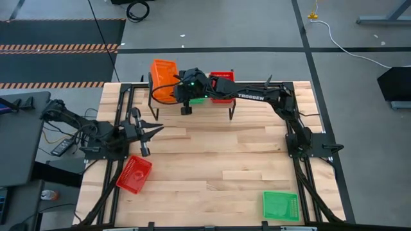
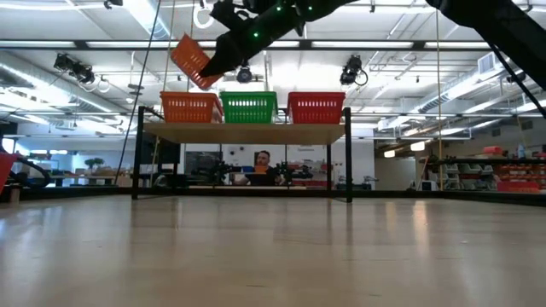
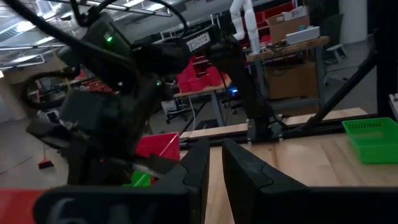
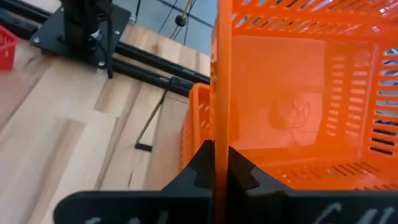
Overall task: Stack baskets on shelf by color
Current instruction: Stack the orange bin on the orange bin on the shelf, then stack the green bin on the green bin on the shelf
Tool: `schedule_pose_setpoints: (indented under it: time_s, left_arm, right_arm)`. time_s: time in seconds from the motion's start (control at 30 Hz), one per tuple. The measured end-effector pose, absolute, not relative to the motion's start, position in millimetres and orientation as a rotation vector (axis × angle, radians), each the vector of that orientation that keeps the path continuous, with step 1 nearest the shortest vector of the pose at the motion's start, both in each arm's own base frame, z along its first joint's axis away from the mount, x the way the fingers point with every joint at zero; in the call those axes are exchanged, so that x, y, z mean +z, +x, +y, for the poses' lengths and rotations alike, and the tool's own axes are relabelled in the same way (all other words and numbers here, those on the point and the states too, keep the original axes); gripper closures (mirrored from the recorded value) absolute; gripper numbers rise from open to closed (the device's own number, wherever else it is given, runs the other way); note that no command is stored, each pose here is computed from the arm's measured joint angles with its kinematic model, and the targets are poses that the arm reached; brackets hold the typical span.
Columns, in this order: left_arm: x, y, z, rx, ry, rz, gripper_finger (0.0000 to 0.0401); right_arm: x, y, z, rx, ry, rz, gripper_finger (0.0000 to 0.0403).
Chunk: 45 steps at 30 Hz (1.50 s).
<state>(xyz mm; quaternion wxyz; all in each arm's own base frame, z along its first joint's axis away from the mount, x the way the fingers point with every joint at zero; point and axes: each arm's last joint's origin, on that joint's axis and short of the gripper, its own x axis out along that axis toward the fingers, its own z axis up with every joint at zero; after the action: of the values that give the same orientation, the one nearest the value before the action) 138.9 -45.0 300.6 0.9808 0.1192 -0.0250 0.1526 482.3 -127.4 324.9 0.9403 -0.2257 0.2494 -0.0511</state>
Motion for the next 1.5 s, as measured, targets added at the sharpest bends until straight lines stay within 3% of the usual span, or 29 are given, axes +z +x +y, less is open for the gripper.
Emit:
schedule_pose_setpoints:
  time_s: [0.27, 0.87, 1.13, 1.3, 1.5]
  left_arm:
    - [300.5, 139.1, -44.9, 0.301, 0.240, -0.051, 0.0351]
    - [300.5, 139.1, -45.0, 0.300, 0.233, -0.052, 0.0351]
    - [300.2, 139.1, -45.0, 0.300, 0.234, -0.050, 0.0351]
    - [300.3, 139.1, -45.0, 0.300, 0.234, -0.050, 0.0351]
    - [300.4, 139.0, -45.3, 0.298, 0.208, -0.055, 0.0351]
  right_arm:
    - [326.6, 481.6, -129.3, -0.117, -0.440, 0.502, 0.0385]
    - [324.5, 480.2, -130.1, -0.163, -0.449, 0.542, 0.0274]
    - [342.8, 474.5, -102.7, -0.199, -0.491, 0.546, 0.0257]
    - [348.0, 460.4, -73.9, -0.169, -0.381, 0.657, 0.0258]
    - [327.0, 439.2, -54.1, -0.151, -0.212, 0.960, 0.0259]
